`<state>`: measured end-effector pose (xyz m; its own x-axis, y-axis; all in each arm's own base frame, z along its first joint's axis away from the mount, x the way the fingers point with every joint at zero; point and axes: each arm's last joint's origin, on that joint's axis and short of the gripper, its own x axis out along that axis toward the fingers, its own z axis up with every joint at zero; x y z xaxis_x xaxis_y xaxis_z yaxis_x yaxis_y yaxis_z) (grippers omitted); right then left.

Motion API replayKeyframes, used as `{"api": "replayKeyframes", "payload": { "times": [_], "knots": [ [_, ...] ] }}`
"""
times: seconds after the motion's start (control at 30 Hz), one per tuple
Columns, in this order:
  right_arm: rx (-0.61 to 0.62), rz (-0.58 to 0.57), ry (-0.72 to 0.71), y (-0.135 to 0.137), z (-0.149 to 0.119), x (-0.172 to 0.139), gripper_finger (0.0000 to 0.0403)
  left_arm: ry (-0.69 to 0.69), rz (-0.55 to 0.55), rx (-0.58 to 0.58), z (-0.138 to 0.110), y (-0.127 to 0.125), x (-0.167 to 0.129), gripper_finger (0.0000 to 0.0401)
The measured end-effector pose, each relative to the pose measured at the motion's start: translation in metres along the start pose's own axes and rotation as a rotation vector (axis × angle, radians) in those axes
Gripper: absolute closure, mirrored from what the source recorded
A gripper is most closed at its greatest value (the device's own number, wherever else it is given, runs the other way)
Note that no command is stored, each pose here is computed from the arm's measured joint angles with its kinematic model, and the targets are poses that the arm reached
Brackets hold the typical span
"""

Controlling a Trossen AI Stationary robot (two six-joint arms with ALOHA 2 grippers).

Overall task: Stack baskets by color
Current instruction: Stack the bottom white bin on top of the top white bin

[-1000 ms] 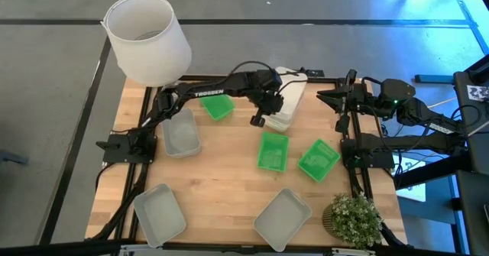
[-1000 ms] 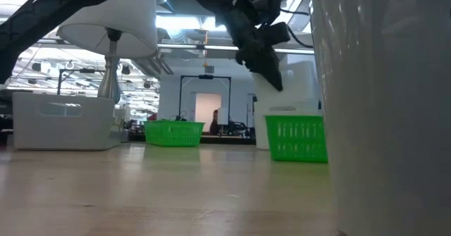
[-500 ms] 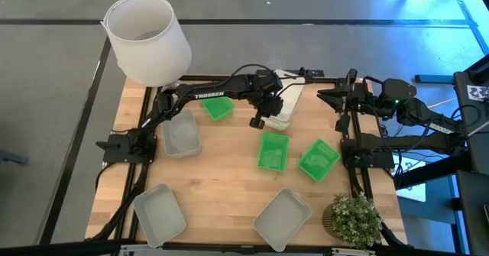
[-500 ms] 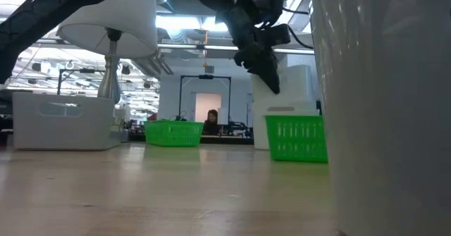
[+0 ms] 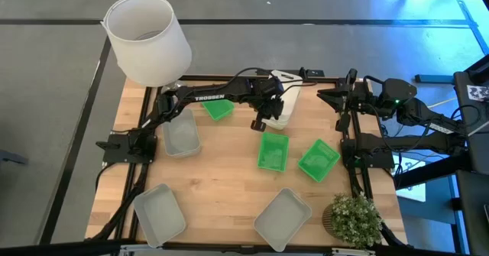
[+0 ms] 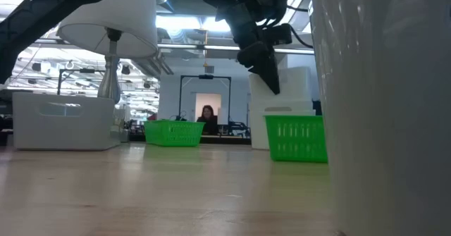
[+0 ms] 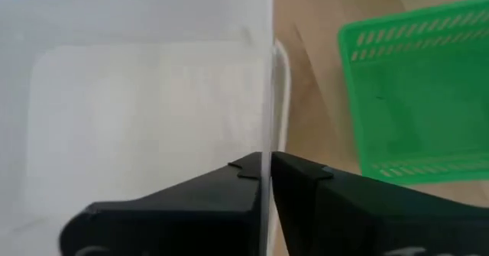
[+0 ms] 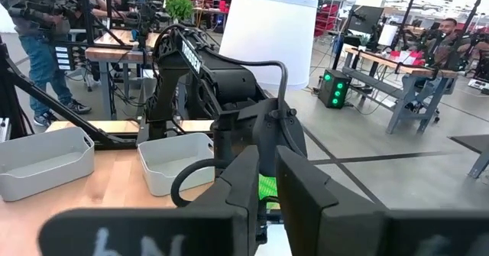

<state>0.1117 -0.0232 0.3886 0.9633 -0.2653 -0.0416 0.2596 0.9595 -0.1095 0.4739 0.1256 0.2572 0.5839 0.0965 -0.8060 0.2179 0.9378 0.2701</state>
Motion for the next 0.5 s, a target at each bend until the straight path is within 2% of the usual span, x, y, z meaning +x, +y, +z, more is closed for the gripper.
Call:
{"api": "replayKeyframes", "payload": {
  "times": [0.2,0.5],
  "knots": [
    [0.001,0.0,0.0,0.0,0.0,0.0,0.0354,0.065,0.096,0.057,0.002,-0.004,0.0,0.0365],
    [-0.002,0.0,0.0,0.0,0.0,0.0,0.0354,0.046,0.058,0.043,0.006,-0.011,0.0,0.0367]
  ]
}}
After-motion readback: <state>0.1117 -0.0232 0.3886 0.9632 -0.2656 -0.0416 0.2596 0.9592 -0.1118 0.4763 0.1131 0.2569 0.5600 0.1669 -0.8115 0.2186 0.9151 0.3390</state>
